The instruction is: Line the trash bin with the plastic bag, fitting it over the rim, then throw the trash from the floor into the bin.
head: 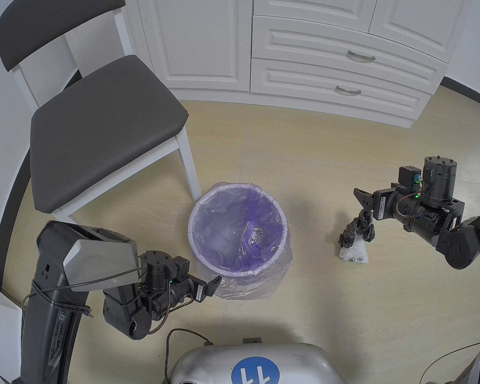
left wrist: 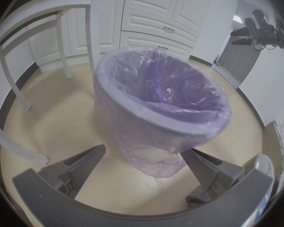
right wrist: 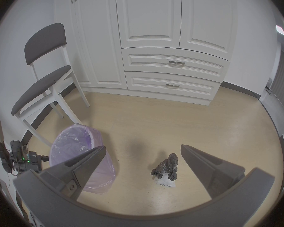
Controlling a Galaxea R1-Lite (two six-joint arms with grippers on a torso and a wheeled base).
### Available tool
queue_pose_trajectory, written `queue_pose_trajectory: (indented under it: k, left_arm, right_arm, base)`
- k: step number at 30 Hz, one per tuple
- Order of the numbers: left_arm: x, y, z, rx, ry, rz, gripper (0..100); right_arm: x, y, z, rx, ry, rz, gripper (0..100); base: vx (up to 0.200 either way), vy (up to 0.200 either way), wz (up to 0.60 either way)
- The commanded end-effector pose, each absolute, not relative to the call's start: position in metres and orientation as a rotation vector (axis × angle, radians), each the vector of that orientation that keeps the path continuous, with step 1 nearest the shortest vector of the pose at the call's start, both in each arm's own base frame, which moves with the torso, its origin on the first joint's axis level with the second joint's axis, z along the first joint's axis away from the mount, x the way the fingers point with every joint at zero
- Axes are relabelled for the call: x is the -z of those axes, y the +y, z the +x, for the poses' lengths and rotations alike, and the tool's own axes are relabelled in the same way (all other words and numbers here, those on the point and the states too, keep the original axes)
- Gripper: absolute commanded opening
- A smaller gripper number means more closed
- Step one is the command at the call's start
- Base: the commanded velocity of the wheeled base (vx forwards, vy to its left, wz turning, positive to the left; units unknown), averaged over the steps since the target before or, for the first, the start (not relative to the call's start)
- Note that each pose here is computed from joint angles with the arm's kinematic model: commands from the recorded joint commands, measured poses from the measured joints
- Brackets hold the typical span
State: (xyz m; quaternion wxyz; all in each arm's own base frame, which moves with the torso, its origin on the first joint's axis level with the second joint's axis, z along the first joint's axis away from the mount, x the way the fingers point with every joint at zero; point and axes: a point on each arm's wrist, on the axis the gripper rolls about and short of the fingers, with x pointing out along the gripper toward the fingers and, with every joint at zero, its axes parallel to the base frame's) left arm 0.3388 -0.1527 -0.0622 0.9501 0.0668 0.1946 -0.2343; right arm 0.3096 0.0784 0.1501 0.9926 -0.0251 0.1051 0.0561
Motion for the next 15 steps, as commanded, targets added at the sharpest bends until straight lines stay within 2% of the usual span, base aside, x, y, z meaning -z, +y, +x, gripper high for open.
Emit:
queue_pose_trajectory:
  k: [1,15]
  left_arm:
    - [0.085,-0.163,0.359,0.443,0.415,0.122,100]
    - [0.080,-0.164,0.372,0.417,0.444,0.134,100]
  right_arm:
    - [-0.144,0.078,0.313,-0.109,0.227,-0.056,100]
    - [-0.144,0.078,0.312,-0.108,0.230,-0.058,100]
  base:
    - [0.000,0.000,0.00]
    - [0.000,0.000,0.00]
